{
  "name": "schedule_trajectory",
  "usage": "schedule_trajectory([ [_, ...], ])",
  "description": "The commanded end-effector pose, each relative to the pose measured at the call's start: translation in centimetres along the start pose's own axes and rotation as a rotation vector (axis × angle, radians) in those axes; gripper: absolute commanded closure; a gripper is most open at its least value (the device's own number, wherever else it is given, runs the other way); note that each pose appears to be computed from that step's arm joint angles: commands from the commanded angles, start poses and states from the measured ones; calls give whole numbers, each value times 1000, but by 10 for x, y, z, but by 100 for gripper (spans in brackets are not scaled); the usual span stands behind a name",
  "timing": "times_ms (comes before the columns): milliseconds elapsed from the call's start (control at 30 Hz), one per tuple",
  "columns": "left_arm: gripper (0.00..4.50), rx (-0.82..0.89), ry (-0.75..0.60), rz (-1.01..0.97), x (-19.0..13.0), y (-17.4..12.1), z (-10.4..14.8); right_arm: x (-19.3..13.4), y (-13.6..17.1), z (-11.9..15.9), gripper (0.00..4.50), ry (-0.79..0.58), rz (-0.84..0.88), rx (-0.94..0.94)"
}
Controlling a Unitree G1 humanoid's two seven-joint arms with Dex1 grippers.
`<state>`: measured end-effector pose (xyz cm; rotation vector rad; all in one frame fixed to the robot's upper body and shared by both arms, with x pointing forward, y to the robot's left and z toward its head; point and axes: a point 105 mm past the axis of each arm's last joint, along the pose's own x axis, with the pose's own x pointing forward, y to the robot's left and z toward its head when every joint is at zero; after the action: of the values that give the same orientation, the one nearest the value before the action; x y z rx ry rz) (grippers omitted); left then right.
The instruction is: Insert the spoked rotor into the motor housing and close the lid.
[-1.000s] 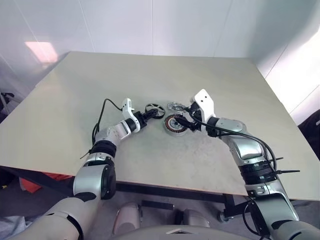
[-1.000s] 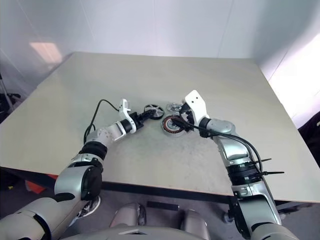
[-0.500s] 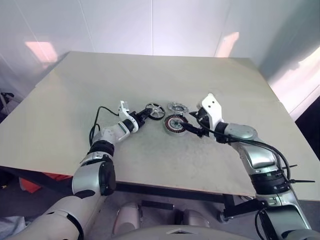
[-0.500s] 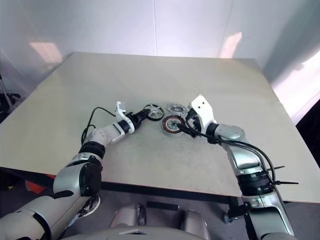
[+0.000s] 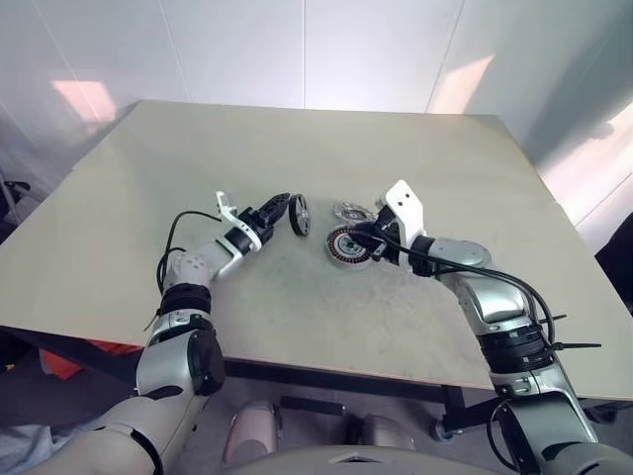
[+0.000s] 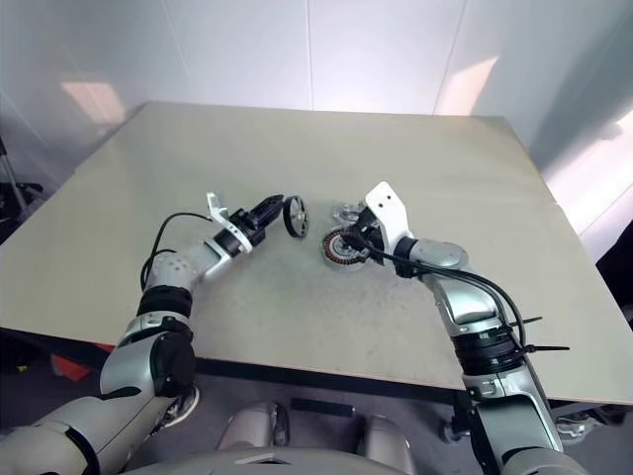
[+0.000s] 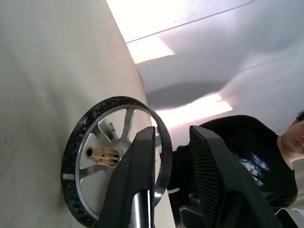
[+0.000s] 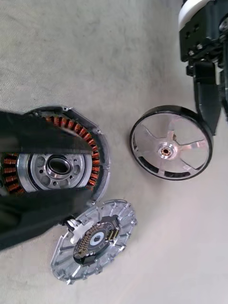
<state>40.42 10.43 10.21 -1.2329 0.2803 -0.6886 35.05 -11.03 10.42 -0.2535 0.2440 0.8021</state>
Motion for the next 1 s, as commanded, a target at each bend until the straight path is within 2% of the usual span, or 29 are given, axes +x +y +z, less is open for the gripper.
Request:
schedule_trajectory([
  [33,330,21,-28,-40,2,-12,8,3,-5,16,446,-35,-21,-55],
  [500,330,121,4,129,-10,18,6,4,3,17,446,-45,8,-48],
  [667,330,130,-2,144,-12,20,8,11,8,1,446,-12,23,8],
  [867,330,152,38,217,-13,31,3,17,-4,-29,446,69,-33,68],
  [1000,330,168,72,285,-17,44,-4,13,-9,-28,446,69,-50,62],
])
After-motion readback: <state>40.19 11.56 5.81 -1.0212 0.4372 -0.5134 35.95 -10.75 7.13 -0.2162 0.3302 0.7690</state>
